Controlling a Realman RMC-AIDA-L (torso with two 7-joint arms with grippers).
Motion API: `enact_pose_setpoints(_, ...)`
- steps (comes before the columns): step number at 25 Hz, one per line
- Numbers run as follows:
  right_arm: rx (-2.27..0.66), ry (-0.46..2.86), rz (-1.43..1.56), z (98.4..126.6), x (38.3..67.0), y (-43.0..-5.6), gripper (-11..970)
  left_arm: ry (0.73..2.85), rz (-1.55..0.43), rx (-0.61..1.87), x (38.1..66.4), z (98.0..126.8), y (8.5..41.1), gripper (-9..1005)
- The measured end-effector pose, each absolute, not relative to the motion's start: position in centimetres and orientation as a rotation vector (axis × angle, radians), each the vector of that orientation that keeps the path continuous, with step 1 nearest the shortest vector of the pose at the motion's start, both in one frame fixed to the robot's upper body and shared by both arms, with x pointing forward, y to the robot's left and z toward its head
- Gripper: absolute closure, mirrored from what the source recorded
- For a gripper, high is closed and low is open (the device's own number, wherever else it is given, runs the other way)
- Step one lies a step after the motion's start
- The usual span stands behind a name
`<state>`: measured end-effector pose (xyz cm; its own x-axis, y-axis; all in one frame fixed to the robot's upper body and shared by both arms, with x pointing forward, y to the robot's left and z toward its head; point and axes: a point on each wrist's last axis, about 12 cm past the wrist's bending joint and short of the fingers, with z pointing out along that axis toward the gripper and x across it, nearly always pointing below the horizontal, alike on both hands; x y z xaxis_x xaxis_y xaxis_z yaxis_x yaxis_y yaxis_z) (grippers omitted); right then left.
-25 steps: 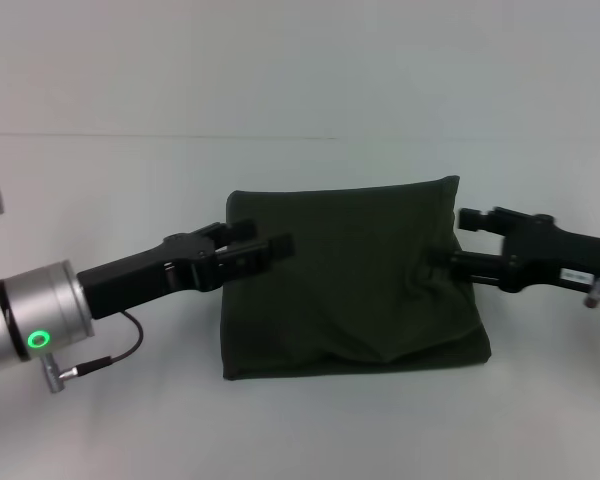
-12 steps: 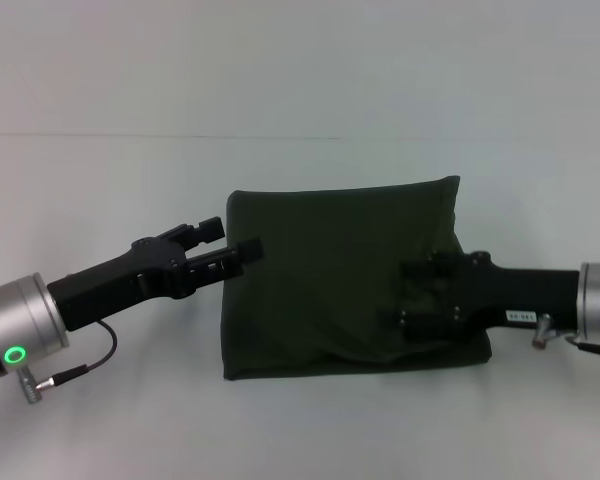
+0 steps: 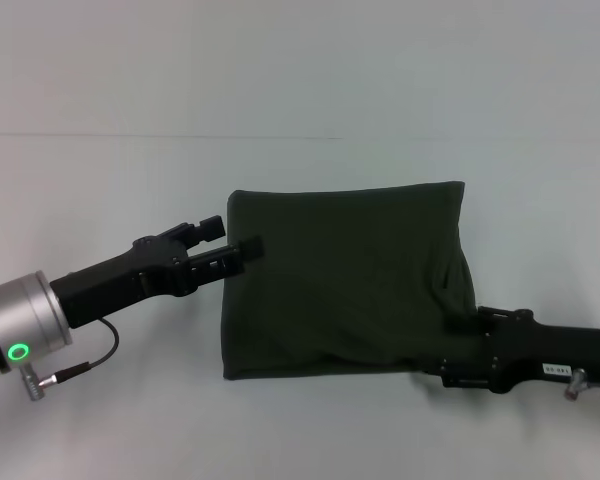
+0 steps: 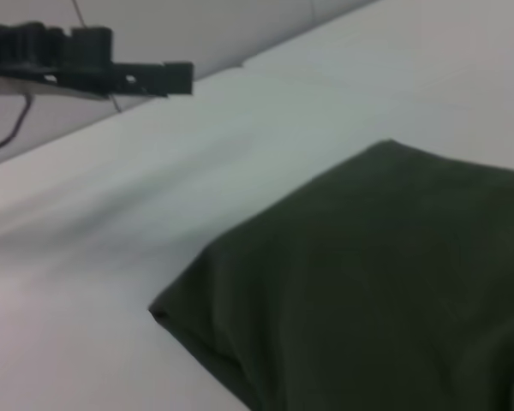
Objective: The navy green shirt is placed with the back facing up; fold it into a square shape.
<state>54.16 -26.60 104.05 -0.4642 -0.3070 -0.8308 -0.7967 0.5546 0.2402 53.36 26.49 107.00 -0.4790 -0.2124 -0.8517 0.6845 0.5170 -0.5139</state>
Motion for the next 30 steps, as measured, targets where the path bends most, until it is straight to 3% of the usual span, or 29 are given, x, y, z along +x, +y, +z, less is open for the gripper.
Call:
enact_pose_setpoints(16, -0.702, 1.951, 0.818, 105.3, 54.0, -29.5, 101, 1.763, -1.129, 0.396, 53.4, 107.0, 26.4, 48)
enact_pose_setpoints(23, -0.726, 1.869, 0.825, 106.7, 56.2, -27.2, 101, 1.762, -1.146, 0.401, 53.5, 107.0, 26.0, 48)
enact_pose_setpoints(30, -0.727, 1.91, 0.698, 106.1, 58.9, -25.3, 102, 1.761, -1.157, 0.394, 53.4, 106.9, 25.9, 48)
